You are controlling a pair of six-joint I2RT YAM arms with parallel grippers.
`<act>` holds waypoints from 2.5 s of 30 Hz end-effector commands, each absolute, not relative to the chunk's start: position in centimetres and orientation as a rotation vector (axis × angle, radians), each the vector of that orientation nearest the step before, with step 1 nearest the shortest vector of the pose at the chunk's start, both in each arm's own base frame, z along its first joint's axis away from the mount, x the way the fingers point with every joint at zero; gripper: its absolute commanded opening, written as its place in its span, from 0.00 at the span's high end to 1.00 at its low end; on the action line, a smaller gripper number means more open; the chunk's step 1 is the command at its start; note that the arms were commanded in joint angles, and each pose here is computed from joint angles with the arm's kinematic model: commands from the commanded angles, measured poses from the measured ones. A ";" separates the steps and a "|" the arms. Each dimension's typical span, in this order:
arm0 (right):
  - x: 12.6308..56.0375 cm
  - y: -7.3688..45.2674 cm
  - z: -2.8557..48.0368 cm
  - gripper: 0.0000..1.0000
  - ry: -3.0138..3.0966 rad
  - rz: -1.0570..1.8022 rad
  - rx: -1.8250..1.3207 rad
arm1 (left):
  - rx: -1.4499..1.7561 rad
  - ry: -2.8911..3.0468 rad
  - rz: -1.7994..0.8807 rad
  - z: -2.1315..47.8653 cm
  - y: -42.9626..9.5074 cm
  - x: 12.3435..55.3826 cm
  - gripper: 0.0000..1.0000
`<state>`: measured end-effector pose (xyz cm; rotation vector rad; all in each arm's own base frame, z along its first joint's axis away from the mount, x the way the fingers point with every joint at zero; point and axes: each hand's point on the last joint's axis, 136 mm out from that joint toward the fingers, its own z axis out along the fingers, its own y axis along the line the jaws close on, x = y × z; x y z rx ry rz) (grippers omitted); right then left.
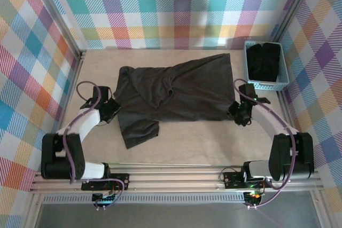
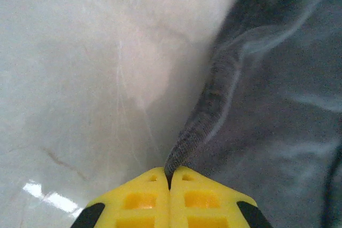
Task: Fold and stack the t-shirts
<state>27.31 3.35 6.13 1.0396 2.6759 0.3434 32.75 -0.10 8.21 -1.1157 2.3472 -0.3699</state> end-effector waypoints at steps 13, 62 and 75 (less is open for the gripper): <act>28.1 4.1 4.1 0.64 2.674 0.510 1.110 | -1.111 2.301 -0.429 12.0 1.3 31.1 1.00; 32.2 1.9 6.1 1.00 2.708 0.313 0.938 | -1.104 2.330 -0.366 11.7 2.0 30.9 1.00; 32.5 4.3 4.3 0.56 2.750 0.499 0.874 | -1.097 2.346 -0.383 11.1 1.7 31.0 1.00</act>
